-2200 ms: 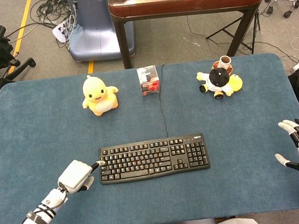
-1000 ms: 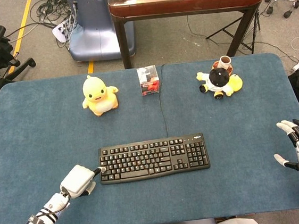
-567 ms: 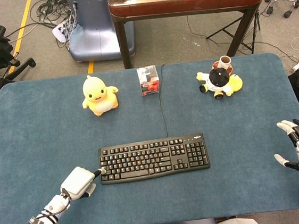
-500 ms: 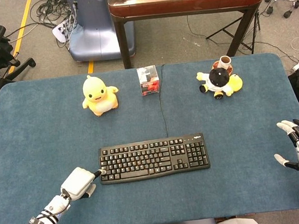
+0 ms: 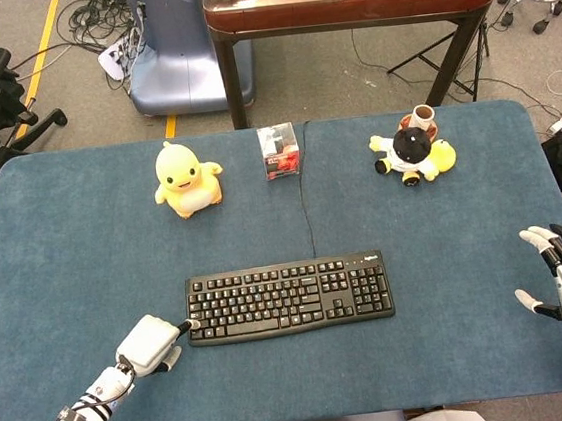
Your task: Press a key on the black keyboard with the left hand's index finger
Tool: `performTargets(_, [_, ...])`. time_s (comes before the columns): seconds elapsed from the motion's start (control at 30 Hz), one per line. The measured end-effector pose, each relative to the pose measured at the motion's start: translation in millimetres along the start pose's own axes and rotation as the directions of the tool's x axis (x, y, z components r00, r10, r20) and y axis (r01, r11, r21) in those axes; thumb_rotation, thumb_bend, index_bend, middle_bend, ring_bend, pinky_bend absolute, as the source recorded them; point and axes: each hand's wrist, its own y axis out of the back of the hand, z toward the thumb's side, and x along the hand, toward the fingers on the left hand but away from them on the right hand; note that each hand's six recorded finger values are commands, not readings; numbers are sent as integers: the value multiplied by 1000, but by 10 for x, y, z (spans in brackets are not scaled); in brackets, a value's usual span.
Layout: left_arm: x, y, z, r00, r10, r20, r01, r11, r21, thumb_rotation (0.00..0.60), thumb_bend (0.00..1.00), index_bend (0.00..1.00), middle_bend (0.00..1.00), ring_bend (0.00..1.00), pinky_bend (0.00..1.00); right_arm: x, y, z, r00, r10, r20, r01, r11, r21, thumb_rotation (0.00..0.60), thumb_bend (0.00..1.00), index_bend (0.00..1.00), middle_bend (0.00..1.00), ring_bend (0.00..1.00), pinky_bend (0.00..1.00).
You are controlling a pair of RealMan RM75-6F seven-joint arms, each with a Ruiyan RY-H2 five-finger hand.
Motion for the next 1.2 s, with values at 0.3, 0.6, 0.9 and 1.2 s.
performTargets(0.3, [-67, 124, -28, 998, 51, -21, -52, 998, -35, 600, 499, 236, 1000, 949, 1000, 12, 30, -4, 1000, -11, -2, 11, 1000, -7, 600, 21, 230, 218, 119, 345])
performTargets(0.6, [-396, 260, -244, 986, 134, -103, -145, 984, -101, 600, 491, 184, 736, 704, 979, 13, 48, -28, 1000, -17, 6, 17, 1000, -9, 600, 21, 230, 218, 119, 344])
performTargets(0.9, [-922, 309, -460, 945, 197, -262, -235, 964, -122, 600, 479, 278, 298, 274, 627, -6, -3, 4, 1000, 0, -1, 0, 1000, 1, 600, 21, 230, 218, 118, 344])
performTargets(1.2, [-1468, 239, -650, 860, 234, -453, -300, 951, -79, 600, 480, 427, 469, 409, 627, -41, -26, 12, 1000, 12, -6, -12, 1000, 6, 600, 21, 230, 225, 119, 344])
